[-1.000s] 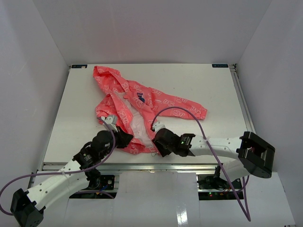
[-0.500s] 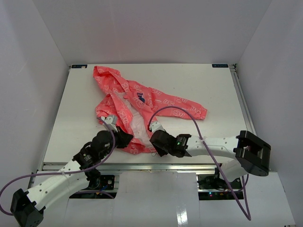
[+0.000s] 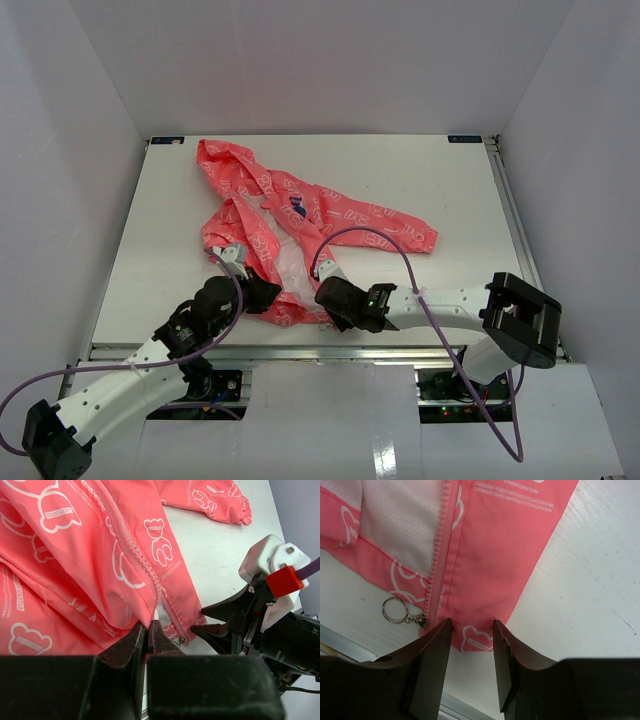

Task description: Zip up the jacket

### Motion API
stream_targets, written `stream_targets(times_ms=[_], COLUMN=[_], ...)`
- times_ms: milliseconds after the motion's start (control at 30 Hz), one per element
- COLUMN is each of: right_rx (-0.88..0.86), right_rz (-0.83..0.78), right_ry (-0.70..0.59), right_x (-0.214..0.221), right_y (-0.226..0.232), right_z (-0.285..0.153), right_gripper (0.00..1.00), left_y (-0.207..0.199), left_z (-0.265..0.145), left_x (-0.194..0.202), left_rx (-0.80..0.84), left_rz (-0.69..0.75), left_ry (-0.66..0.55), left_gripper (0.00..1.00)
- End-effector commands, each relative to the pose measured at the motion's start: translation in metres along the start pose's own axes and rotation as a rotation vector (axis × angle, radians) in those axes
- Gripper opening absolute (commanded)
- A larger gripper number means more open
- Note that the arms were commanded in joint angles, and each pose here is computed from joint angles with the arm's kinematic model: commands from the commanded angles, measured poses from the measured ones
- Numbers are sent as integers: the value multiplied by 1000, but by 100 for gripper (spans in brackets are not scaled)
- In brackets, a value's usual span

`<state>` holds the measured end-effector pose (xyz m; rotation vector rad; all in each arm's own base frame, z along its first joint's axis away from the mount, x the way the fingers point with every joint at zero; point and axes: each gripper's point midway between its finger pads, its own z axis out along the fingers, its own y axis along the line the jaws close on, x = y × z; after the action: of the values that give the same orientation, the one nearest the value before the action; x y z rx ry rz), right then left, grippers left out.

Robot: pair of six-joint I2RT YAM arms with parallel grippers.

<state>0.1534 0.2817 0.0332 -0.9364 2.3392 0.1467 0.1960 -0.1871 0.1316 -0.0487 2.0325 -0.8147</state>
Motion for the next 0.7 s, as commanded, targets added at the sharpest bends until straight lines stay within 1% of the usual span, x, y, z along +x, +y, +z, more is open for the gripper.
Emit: stream_targets(times_ms=[0,533,600,633,667], right_rx=[-15,-37,-36,-36,-35], right_rz=[37,65,67,68,69], right_ry=[-15,63,78,87,94], right_x=[-7,16,21,23,26], right_y=[4,8,7,7,7], right_z=[4,15,17,19,19], right_gripper=[44,46,44,42,37], left_y=[4,4,5,5,5], left_z=[-1,-2,-1,-1,-1], left_x=[-1,-1,-1,-1,-1], left_rx=[-12,-13,-15,-16,-17], left_rz=[7,5,5,4,4], left_ry=[-12,-16,-16,-16,-16], left_gripper=[0,0,0,0,0])
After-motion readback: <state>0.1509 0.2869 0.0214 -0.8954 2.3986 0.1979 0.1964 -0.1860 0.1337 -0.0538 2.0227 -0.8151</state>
